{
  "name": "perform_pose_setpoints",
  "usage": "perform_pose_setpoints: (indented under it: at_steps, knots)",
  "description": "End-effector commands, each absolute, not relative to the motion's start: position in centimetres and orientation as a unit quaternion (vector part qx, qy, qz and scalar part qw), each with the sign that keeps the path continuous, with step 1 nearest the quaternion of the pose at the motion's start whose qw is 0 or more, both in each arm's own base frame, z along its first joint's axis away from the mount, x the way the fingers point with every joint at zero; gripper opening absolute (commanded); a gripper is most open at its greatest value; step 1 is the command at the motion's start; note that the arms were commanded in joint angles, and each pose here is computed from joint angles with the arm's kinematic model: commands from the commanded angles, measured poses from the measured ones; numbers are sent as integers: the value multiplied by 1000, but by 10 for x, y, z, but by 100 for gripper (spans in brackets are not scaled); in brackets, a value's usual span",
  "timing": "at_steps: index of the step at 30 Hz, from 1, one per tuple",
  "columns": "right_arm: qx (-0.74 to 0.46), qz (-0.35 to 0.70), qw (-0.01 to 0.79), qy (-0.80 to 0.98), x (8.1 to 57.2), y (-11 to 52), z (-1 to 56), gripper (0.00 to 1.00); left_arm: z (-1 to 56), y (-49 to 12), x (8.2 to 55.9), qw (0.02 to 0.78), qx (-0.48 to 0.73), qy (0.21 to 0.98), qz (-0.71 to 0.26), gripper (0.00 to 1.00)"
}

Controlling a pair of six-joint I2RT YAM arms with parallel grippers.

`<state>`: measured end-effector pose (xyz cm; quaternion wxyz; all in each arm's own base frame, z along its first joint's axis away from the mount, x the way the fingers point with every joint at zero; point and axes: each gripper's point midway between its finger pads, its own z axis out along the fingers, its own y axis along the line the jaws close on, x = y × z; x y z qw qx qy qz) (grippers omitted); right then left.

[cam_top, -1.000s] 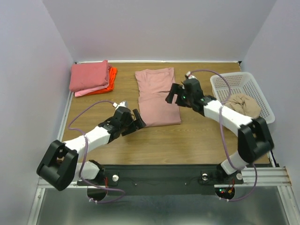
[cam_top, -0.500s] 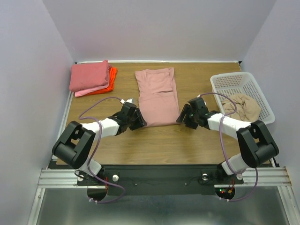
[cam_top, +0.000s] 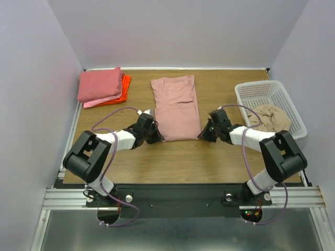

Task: Fold and stack the t-shirts
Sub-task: Fold the tshirt

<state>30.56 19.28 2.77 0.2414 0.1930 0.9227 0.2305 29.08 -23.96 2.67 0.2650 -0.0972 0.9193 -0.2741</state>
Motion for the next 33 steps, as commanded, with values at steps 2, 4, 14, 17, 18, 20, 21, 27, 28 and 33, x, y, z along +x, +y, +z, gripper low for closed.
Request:
perform_pose_setpoints:
  at_steps: [2,4,14,17,18,20,21,27,28,33]
  knots:
    - [165,270,278,907,288,189,56,0,38,-242,258,265,-64,915,-299,0]
    - [159,279,295,900,275,183,67,0,50,-248,243,266,-50,908,-319,0]
    - [155,337,349,861,222,163,142,0,130,-278,181,266,5,869,-417,0]
    - [154,332,396,842,238,159,178,0,153,-281,197,299,12,864,-404,0]
    - [154,327,407,839,243,157,186,0,156,-282,202,306,12,866,-396,0]
    - [157,301,421,841,259,154,192,0,165,-284,219,321,17,869,-376,0]
    - [162,292,440,833,270,151,208,0,165,-283,225,322,16,872,-367,0]
    - [183,229,466,835,326,149,226,0,178,-271,285,352,-7,865,-357,0]
    - [179,228,481,828,337,151,241,0,175,-270,291,349,-9,867,-356,0]
    - [170,187,484,838,390,161,238,0,188,-260,333,372,-13,861,-348,0]
